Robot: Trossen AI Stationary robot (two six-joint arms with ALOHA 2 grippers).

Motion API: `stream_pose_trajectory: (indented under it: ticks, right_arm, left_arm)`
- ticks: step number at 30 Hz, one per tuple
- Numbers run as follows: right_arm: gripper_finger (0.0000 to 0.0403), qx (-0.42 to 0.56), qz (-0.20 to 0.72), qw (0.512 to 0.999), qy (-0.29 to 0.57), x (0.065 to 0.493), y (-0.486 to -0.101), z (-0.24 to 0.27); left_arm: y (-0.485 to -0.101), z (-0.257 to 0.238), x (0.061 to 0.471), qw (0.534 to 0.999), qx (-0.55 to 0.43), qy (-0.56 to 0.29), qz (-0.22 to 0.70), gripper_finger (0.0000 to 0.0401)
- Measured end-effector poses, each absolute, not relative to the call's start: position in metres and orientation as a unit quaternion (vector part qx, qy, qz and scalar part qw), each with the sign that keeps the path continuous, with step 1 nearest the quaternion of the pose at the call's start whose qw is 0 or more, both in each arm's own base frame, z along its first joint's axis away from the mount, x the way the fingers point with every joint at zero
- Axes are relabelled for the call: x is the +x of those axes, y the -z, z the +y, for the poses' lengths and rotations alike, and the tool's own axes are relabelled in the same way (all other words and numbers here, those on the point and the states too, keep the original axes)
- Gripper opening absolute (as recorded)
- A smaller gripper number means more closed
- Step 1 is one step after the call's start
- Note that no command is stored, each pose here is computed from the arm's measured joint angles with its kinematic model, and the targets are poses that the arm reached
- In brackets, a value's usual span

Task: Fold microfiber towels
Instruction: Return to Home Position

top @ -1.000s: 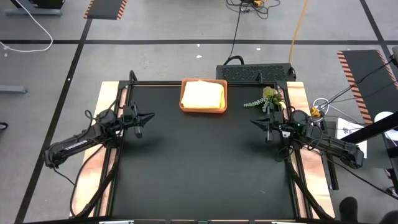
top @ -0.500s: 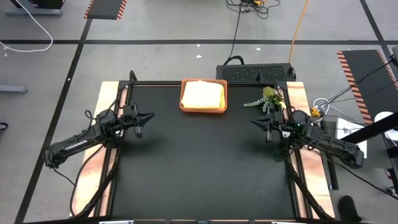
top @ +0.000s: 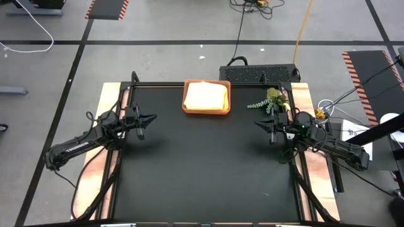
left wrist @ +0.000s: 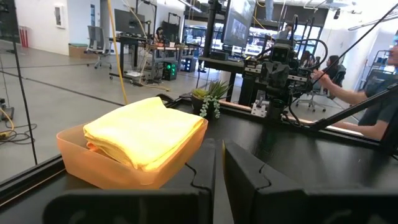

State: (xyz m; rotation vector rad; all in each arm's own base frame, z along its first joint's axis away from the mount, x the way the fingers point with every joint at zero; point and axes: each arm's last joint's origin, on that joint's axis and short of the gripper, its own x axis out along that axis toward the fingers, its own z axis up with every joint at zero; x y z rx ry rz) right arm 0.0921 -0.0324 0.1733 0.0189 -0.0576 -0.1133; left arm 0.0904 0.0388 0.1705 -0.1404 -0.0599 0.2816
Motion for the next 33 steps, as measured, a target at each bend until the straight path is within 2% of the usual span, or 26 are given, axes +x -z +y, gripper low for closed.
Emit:
stream_pose_trajectory:
  ticks: [33]
  right_arm:
    - [0.0000, 0.010, -0.029, 0.998, 0.057, 0.0921, -0.1733, -0.0324]
  left_arm:
    - [-0.1705, 0.0388, 0.0904, 0.987, -0.070, -0.140, -0.030, 0.0033]
